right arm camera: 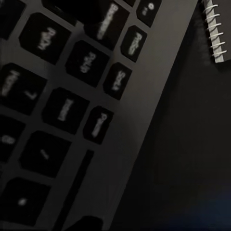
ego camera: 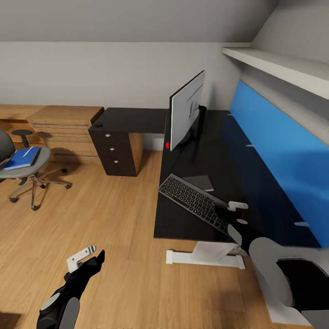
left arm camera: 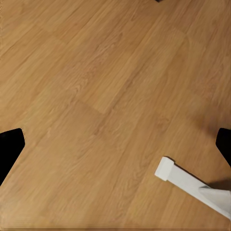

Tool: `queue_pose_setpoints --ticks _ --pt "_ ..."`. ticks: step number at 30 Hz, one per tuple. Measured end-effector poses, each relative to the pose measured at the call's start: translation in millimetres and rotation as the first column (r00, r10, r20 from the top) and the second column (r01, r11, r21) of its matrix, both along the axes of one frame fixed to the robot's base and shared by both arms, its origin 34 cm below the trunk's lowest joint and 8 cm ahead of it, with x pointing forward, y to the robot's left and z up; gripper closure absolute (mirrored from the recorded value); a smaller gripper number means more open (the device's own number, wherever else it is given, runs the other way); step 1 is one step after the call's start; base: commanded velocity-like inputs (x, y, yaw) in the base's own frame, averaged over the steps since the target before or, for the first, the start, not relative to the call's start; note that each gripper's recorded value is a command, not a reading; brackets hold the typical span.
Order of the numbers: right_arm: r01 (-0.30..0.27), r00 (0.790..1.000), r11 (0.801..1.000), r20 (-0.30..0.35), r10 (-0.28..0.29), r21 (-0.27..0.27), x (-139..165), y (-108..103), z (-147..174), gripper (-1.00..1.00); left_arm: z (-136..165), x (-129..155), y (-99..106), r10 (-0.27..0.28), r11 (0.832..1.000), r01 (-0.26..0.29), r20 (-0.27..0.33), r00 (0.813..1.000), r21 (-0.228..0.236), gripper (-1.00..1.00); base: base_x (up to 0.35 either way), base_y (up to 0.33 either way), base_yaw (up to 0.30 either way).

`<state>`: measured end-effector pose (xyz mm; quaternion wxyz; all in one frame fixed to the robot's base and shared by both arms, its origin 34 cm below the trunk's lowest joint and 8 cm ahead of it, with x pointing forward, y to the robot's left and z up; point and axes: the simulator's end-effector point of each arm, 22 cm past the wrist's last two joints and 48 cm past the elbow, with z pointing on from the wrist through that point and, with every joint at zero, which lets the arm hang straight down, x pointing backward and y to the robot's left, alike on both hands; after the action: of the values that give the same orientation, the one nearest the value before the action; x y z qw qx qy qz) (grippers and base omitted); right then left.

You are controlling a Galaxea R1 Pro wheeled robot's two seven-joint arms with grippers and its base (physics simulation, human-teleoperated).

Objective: In the bedroom, organize the workspace by keeping the computer under the desk, ensuring the monitor is on the desk, placing the keyboard on the desk next to the monitor, placing the mouse on the desk next to the keyboard, moving the folder from the swivel chair onto the desk next to the mouse, stacking the notebook on top of the folder with the pen on top of the notebook, and positioning the swivel chair next to the desk.

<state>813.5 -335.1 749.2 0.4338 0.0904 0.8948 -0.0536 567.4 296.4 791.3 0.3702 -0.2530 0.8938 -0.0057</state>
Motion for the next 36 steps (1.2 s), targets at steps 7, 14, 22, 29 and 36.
queue_pose_setpoints --ticks 7,14,22,29,36 --pt "0.002 1.000 1.000 -0.004 -0.002 0.002 -1.1 -0.1 -1.6 -1.00 -0.3 0.1 -0.1 0.000 1.000 0.000 -0.001 1.000 0.000 -1.00 -0.143 0.000 0.000" --pt "-0.004 1.000 1.000 -0.015 0.004 -0.002 -4.5 0.4 -4.8 -1.00 -0.1 -0.1 0.0 0.000 1.000 0.000 0.000 1.000 0.000 -1.00 -0.095 0.000 0.000" --pt "0.007 1.000 1.000 -0.026 -0.007 0.002 -10.1 -1.3 -4.8 -1.00 4.1 -1.3 0.0 0.000 1.000 0.000 -0.001 1.000 0.001 -1.00 -0.019 0.000 0.000" --pt "0.011 1.000 1.000 -0.026 -0.011 0.003 -12.7 -2.6 1.7 -1.00 10.9 -3.4 0.2 0.000 1.000 0.000 -0.002 1.000 0.001 -1.00 0.000 0.000 0.000" --pt "0.011 1.000 1.000 -0.026 -0.011 0.003 -14.6 -2.7 8.6 -1.00 17.4 -5.8 0.2 0.000 1.000 0.000 -0.003 1.000 0.001 -1.00 0.000 0.000 0.000"
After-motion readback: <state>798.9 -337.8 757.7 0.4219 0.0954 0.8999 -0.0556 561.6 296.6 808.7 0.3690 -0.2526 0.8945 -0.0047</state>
